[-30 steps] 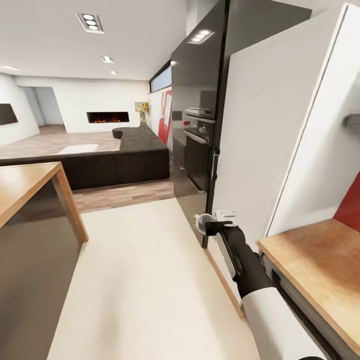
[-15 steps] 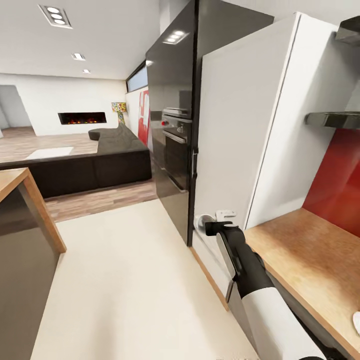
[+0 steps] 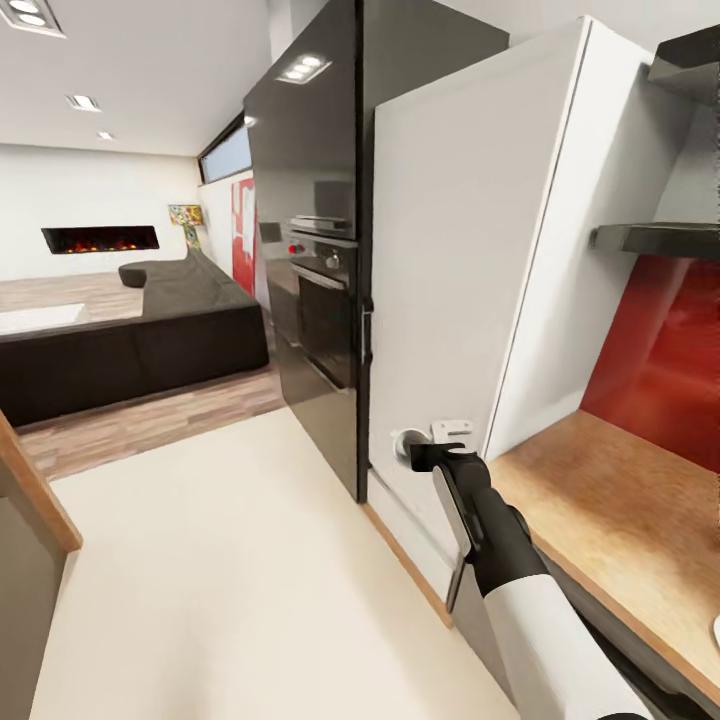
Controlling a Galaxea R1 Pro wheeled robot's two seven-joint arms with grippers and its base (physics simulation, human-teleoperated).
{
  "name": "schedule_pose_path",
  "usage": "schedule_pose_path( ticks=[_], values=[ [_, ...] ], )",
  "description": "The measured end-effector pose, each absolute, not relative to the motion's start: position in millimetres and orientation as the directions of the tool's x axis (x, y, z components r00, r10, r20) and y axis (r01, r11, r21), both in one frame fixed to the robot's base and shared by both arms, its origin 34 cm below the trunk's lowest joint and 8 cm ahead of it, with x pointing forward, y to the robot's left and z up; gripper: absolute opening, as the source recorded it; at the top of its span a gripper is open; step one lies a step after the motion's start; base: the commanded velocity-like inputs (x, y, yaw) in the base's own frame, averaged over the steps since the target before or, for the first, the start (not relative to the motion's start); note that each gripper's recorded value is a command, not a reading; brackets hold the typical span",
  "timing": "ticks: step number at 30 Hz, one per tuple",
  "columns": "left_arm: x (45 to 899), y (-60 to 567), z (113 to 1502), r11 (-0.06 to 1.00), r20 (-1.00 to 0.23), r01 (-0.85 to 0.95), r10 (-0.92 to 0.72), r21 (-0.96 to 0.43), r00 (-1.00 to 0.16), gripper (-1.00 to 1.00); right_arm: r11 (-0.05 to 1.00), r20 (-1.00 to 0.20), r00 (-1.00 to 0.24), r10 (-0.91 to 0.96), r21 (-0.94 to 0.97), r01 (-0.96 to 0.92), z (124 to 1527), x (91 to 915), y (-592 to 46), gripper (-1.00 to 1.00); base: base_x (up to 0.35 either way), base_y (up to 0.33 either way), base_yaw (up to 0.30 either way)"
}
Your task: Set up a coffee station on the kitchen countertop: keep the coffee maker on the countertop, move the bottle of coffee from the kitchen shelf to the counter next to the coffee maker, place a paper coffee filter on top of the coffee maker, put the saucer next to the coffee maker with the coffee cup on the saucer, and place the electric kettle next to the coffee maker.
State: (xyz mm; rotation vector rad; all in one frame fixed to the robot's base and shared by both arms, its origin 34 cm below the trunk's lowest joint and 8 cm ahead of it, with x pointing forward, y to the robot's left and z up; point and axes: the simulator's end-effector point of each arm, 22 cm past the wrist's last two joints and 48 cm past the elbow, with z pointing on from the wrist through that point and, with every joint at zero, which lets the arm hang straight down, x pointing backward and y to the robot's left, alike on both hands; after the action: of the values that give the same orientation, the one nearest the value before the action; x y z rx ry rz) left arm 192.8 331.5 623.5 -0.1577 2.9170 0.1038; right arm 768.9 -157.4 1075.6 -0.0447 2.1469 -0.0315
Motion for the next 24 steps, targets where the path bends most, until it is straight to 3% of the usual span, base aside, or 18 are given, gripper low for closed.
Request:
schedule_pose_path(
  ticks=[24],
  values=[
    [199.0,332.3,625.0,0.992,-0.249,-0.115,-0.097,0.059,-0.964,1.0,0.999,-0.837,-0.545,-0.045,-0.04,-0.02,1075.3,769.3,-157.1,-1.0,0.022,0.022,-0.268]
  ],
)
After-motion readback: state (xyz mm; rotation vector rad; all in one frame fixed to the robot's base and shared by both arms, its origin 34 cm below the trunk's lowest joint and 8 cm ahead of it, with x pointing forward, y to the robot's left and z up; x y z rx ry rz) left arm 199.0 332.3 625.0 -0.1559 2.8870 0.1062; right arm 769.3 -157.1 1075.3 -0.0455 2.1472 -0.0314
